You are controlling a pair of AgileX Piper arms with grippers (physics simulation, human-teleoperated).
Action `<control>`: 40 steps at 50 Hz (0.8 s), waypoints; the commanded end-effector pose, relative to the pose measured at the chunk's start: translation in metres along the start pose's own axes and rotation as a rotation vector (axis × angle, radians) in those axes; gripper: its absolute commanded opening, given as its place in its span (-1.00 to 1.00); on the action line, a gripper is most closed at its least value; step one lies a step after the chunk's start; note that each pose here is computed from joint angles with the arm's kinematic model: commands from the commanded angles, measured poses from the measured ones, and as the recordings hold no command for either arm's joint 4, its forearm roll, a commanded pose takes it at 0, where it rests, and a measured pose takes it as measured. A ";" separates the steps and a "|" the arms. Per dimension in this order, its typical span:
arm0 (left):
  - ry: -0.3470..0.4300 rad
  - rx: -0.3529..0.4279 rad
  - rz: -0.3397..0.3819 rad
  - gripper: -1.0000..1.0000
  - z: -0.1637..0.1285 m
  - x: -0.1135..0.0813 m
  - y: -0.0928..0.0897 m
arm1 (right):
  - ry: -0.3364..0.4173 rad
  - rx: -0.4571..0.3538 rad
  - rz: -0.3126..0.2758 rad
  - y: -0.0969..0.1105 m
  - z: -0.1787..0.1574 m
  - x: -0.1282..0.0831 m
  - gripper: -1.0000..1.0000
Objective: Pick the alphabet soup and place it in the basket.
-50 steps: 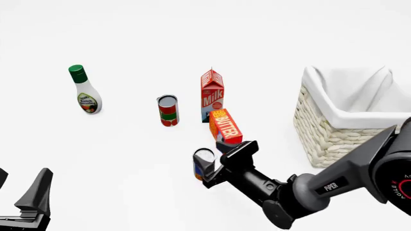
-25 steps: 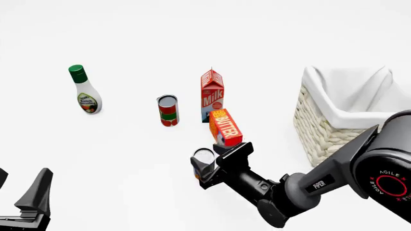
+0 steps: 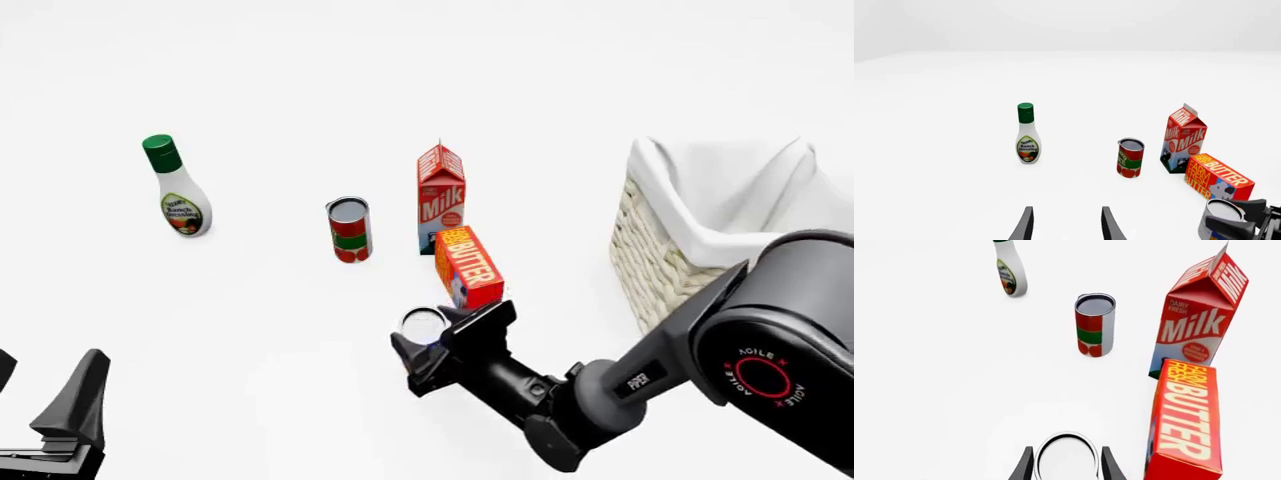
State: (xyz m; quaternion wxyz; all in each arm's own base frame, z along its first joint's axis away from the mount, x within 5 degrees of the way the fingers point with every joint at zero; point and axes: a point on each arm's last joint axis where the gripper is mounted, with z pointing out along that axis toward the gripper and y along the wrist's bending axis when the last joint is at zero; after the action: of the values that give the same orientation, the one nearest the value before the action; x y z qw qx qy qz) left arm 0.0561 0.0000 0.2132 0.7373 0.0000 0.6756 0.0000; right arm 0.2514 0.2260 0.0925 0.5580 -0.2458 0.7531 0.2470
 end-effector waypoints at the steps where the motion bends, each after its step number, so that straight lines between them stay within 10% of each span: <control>1: 0.000 0.000 0.000 1.00 0.000 0.000 0.000 | 0.012 -0.003 0.002 0.001 0.004 0.006 1.00; 25: 0.000 0.000 0.000 1.00 0.000 0.000 0.000 | 0.027 0.001 -0.001 -0.001 0.007 0.014 1.00; 26: 0.000 0.000 0.000 1.00 0.000 0.000 0.000 | 0.027 0.001 -0.001 -0.001 0.007 0.014 -1.00; 40: 0.000 0.000 0.000 1.00 0.000 0.000 0.000 | 0.020 -0.007 0.002 0.002 0.004 0.012 -1.00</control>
State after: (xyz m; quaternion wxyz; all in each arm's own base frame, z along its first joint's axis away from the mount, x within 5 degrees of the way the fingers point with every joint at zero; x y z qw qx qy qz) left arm 0.0561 0.0000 0.2132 0.7373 0.0000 0.6756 0.0000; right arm 0.2535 0.2284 0.0802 0.5539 -0.2517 0.7563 0.2406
